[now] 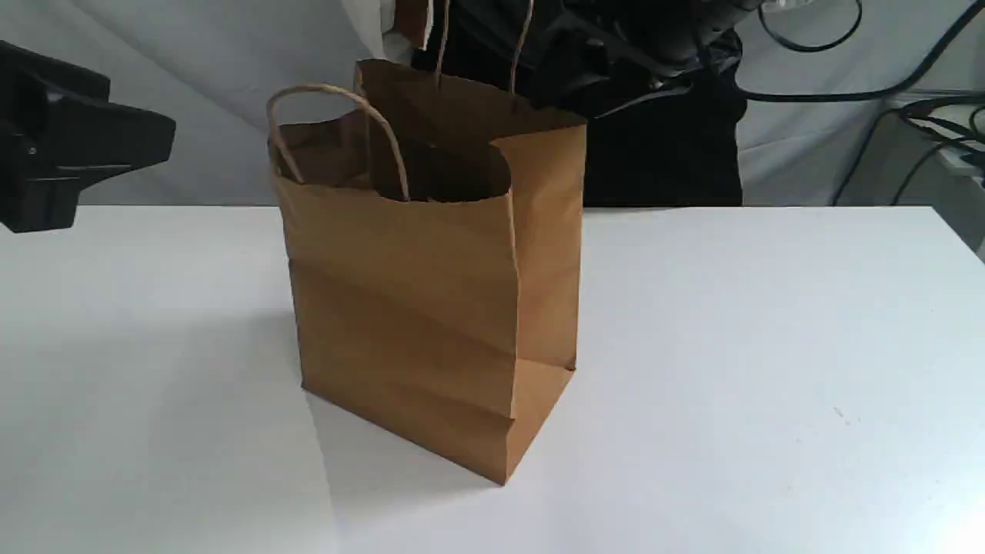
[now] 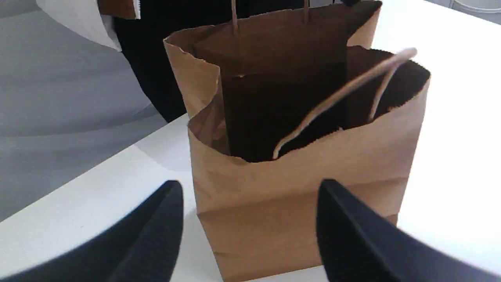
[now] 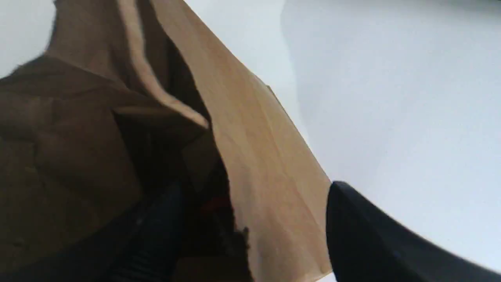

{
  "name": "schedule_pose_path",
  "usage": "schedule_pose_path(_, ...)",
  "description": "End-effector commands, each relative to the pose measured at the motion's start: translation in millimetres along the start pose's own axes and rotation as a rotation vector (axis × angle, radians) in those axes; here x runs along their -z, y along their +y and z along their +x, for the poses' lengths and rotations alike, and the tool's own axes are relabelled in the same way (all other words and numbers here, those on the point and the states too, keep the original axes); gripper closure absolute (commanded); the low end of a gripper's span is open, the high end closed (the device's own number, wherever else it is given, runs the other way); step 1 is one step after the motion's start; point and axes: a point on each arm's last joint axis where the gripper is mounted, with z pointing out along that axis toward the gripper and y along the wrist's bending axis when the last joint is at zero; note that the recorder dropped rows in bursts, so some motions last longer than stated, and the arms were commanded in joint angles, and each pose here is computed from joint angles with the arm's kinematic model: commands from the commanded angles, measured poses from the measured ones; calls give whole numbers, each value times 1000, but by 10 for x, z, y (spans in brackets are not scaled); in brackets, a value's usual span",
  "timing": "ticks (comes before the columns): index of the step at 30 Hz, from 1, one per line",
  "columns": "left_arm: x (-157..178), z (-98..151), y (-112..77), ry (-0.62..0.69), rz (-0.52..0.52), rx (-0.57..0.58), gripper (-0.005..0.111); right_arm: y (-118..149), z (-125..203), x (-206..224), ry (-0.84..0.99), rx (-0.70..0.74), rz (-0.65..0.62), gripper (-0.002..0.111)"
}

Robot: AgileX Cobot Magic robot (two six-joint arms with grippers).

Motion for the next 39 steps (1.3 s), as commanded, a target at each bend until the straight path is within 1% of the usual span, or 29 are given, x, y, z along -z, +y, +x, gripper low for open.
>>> schedule_pose_path(1, 26, -20, -8, -9, -1, 9, 54, 69, -16, 187, -23, 24, 9, 53)
schedule_pose_path(5, 26, -11, -12, 1, 3, 2, 54, 128, 3, 359, -17, 58, 32, 54)
schedule_pose_path(7, 26, 4, -22, 17, 14, -9, 54, 142, 1, 455, -29, 109, 65, 60)
schedule_pose_path(8, 27, 17, -28, 31, 21, -17, 56, 152, 0, 524, -38, 125, 89, 67)
schedule_pose_path(10, 22, 53, -37, 59, 31, -20, 67, 201, -1, 675, -63, 156, 114, 86)
schedule_pose_path(11, 12, 90, -37, 75, 29, -21, 77, 231, 0, 751, -76, 185, 121, 95)
schedule_pose_path(12, 4, 117, -41, 83, 30, -20, 85, 261, 1, 821, -89, 210, 125, 103)
schedule_pose_path(13, -7, 151, -46, 94, 33, -17, 95, 292, 5, 904, -103, 223, 135, 108)
schedule_pose_path(14, -18, 185, -53, 103, 37, -12, 105, 324, 10, 993, -119, 240, 145, 108)
schedule_pose_path(15, -15, 205, -63, 106, 39, -12, 106, 359, 17, 1078, -135, 258, 152, 108)
schedule_pose_path(20, 76, 310, -149, 97, 24, -4, 107, 532, 71, 1472, -209, 344, 176, 108)
schedule_pose_path(23, 216, 318, -204, 32, -38, -3, 107, 640, 138, 1710, -254, 361, 183, 108)
schedule_pose_path(26, 393, 326, -273, -57, -112, 5, 107, 705, 242, 1862, -301, 374, 194, 108)
schedule_pose_path(28, 494, 331, -321, -106, -142, 11, 107, 727, 324, 1926, -341, 396, 209, 108)
schedule_pose_path(31, 635, 336, -396, -176, -171, 24, 107, 732, 506, 1995, -411, 399, 243, 108)
schedule_pose_path(35, 798, 323, -486, -244, -190, 14, 107, 710, 892, 2037, -553, 378, 291, 108)
schedule_pose_path(39, 960, 284, -577, -318, -195, 14, 107, 638, 1350, 2053, -772, 372, 373, 108)
